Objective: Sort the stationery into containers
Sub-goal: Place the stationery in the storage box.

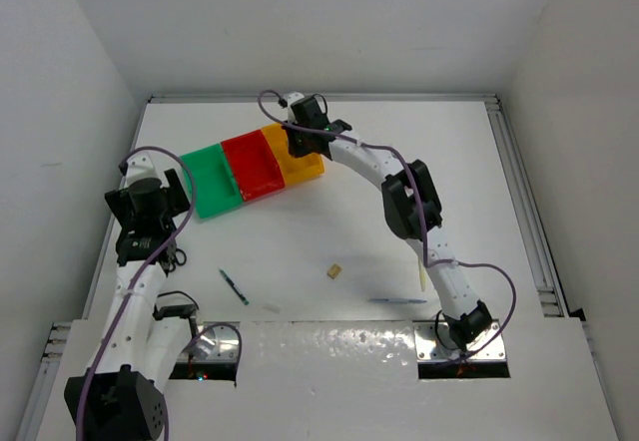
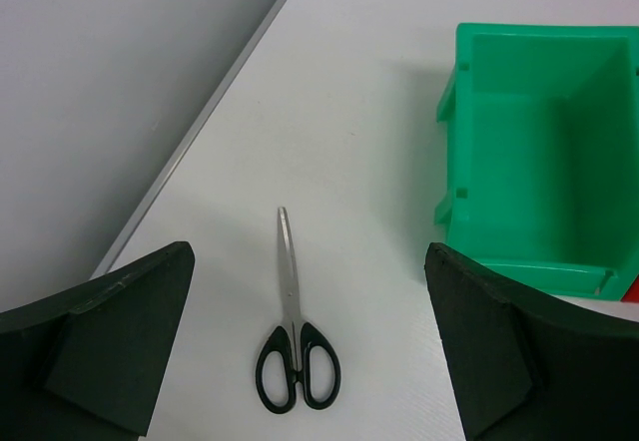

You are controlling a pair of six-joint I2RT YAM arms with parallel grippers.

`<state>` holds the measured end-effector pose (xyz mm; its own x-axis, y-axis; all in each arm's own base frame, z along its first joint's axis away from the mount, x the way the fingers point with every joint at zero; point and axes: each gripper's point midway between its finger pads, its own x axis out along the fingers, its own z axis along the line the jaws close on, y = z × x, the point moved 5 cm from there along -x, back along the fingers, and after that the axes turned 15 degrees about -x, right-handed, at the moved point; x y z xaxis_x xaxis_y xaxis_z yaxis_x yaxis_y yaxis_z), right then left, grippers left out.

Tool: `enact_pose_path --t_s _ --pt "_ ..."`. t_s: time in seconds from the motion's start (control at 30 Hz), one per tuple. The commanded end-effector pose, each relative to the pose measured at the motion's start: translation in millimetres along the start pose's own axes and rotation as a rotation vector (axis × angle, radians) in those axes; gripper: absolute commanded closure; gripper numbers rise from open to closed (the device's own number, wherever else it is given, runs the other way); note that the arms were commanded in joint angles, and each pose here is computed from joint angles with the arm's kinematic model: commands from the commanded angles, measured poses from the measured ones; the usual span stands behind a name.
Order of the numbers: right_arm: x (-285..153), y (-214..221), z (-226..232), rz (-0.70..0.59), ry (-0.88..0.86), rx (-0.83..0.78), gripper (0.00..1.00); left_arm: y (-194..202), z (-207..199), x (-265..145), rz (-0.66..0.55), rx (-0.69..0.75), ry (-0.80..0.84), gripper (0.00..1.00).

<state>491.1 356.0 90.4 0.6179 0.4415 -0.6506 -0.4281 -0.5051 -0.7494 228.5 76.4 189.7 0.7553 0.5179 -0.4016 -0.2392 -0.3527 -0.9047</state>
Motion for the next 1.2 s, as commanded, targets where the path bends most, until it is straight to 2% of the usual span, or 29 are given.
enact_pose_path --t_s 0.0,0.17,0.4,0.5,0.6,0.63,0.7,0.83,0.97,1.03,1.07,1.17 --pt "-8.5 -21.3 -7.9 -0.064 0.061 -0.002 1.00 -4.5 -1.4 1.5 -0.036 -0.038 0.008 0.01" --pt "5.6 -2.7 -7.4 -0.017 0.097 0.007 1.00 -2.7 -1.0 2.0 -0.037 -0.041 0.009 0.01" --pt "10.8 -6.2 -3.4 -0.041 0.093 0.034 0.88 -2.8 -2.7 2.1 -0.043 -0.056 0.018 0.01" --pt "10.1 -6.1 -1.5 -0.050 0.082 0.023 0.79 -4.6 -1.9 3.3 -0.053 -0.052 0.012 0.01" --pt "10.0 -6.1 1.4 -0.053 0.070 0.012 0.75 -8.6 -1.9 3.7 -0.073 -0.040 0.011 0.01" --pt "9.4 -6.9 2.2 -0.055 0.069 0.009 0.66 -8.9 -1.6 4.2 -0.077 -0.036 0.009 0.01" --pt "7.5 -10.5 6.5 -0.068 0.050 0.005 0.57 -11.4 -2.0 3.9 -0.084 -0.034 0.010 0.01" --pt "-2.3 -27.7 7.4 -0.122 0.041 -0.004 0.54 -12.0 -2.0 3.7 -0.087 -0.034 0.011 0.01" --pt "-43.6 -70.8 10.5 -0.217 0.044 -0.036 0.51 -13.5 -3.9 3.8 -0.088 -0.040 0.019 0.01" --pt "-66.4 -75.6 14.1 -0.209 0.042 -0.058 0.45 -16.0 -4.8 3.0 -0.095 -0.044 0.025 0.01" --pt "-93.0 -78.0 14.7 -0.209 0.055 -0.060 0.44 -17.5 -5.3 2.7 -0.099 -0.046 0.027 0.01" --pt "-134.4 -53.9 20.4 -0.145 0.060 -0.071 0.38 -19.2 -5.9 2.4 -0.105 -0.054 0.029 0.01"
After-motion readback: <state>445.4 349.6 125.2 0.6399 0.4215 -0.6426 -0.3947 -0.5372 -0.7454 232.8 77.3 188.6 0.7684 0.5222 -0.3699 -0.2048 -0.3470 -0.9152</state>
